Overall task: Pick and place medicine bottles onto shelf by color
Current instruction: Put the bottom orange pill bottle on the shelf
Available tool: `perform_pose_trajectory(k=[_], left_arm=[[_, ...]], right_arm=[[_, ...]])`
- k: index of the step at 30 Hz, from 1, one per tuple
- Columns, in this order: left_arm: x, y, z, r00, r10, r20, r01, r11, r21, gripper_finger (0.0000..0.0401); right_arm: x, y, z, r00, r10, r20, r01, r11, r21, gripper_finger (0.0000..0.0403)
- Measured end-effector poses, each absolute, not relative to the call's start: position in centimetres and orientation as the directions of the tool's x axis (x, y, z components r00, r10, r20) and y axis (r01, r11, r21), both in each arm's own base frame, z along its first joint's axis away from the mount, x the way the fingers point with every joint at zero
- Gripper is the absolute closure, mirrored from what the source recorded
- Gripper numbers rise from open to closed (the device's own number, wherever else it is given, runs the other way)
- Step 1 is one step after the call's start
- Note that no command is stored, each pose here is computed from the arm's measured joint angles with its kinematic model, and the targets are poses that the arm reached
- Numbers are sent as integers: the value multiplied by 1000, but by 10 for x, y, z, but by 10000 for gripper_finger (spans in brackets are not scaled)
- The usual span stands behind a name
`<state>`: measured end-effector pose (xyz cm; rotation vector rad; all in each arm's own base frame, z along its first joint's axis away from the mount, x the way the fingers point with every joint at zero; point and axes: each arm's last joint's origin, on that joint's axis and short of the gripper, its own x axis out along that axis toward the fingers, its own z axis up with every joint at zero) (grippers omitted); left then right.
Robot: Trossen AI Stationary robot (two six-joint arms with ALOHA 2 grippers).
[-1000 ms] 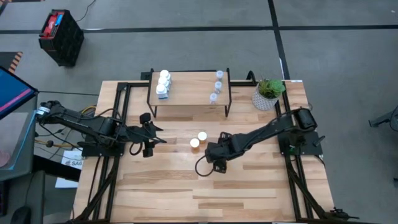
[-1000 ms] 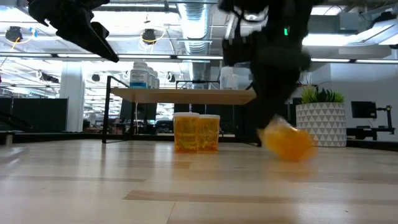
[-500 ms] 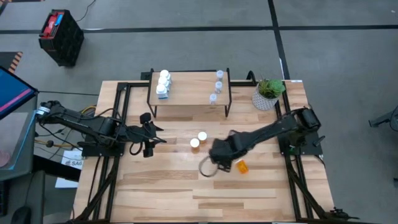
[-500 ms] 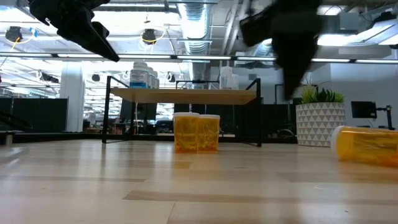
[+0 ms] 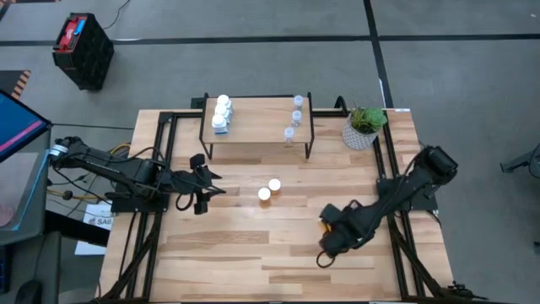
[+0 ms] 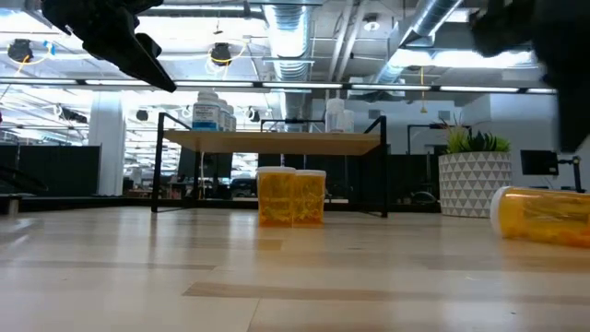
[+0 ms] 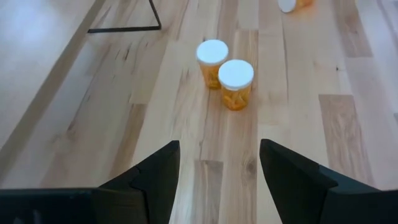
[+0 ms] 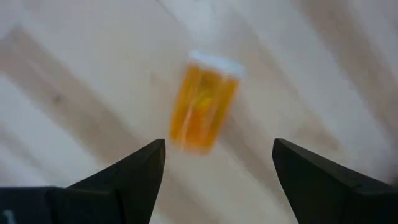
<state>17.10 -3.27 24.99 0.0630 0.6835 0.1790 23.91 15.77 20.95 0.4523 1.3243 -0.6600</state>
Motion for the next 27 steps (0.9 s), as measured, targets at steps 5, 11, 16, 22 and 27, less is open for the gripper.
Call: perform_pose_trajectory(k=[5,11,16,22,27], left_arm=[[171,-33,250,764,183,-618,-154,983,101,191],[171,-33,250,764,183,-619,-153,983,103,191],[171,-33,250,762,184,-621,-151,983,106,191],[171,-33,249,757,186,-626,-150,983,111,191],[171,-33,249,757,186,-626,-150,982,111,191]], right_arm=[[243,145,193,110,-176,-978,680,731,-55,85],[253,135,178,166,-98,-981,665,746,38,85],[248,129,167,137,-98,-986,693,721,25,85],[252,130,157,135,-98,-986,694,720,24,85],[255,131,139,71,-112,-991,695,719,-31,87]])
